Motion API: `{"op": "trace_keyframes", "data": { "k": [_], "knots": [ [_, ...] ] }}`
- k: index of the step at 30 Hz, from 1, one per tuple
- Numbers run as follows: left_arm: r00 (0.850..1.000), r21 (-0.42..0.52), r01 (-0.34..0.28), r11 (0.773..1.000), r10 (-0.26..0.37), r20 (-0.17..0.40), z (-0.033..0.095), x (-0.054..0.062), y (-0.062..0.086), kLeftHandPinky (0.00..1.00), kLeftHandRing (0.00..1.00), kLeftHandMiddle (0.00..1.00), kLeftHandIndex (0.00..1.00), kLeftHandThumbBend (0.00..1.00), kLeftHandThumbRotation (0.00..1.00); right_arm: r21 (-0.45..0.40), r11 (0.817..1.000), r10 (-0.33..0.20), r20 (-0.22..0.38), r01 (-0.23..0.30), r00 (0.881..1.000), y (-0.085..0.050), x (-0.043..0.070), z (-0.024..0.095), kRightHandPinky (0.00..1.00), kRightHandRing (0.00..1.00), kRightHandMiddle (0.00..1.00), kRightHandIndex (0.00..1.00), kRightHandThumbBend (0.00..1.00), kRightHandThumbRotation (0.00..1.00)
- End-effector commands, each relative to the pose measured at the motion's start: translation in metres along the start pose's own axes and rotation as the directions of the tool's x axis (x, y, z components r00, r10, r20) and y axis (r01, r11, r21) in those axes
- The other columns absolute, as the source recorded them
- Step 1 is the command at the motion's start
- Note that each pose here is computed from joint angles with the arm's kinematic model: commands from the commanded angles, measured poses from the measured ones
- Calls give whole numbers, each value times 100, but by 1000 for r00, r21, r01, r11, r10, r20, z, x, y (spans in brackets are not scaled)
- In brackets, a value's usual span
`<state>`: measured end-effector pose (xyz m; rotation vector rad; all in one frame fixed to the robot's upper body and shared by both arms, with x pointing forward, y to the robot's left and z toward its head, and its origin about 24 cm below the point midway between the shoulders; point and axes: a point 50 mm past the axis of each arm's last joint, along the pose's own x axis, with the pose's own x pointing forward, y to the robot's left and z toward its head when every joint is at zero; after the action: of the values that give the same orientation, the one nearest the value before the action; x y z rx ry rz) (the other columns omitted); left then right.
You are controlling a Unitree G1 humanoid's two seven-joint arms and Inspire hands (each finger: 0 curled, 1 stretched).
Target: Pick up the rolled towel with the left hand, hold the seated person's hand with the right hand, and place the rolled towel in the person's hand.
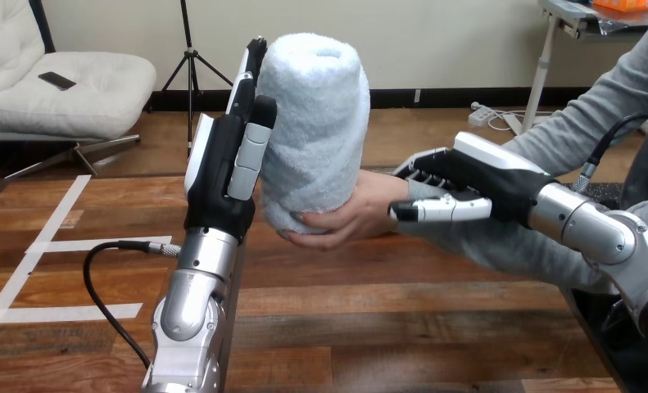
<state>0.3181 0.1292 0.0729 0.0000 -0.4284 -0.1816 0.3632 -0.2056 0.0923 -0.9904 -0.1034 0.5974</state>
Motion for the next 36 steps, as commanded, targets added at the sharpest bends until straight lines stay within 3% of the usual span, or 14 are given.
{"op": "trace_keyframes", "data": {
  "k": [1,25,28,36],
  "knots": [
    [997,-14,-21,1000,22,76,16,9,1,100,100,100,100,100,100,16,996,-92,74,91,993,-21,5,15,66,71,73,75,100,92],
    [996,-27,-53,998,55,71,21,-4,6,100,100,100,100,100,100,119,984,-143,106,130,984,-20,0,13,70,76,77,78,100,100],
    [996,-27,-53,998,55,73,20,-6,7,100,100,100,100,100,100,136,980,-160,118,143,980,-20,-2,13,70,76,77,79,100,100],
    [995,-38,-66,997,68,78,20,-12,8,100,100,100,100,100,100,264,949,-216,136,174,967,-17,-6,10,73,79,80,80,100,100]
  ]
}}
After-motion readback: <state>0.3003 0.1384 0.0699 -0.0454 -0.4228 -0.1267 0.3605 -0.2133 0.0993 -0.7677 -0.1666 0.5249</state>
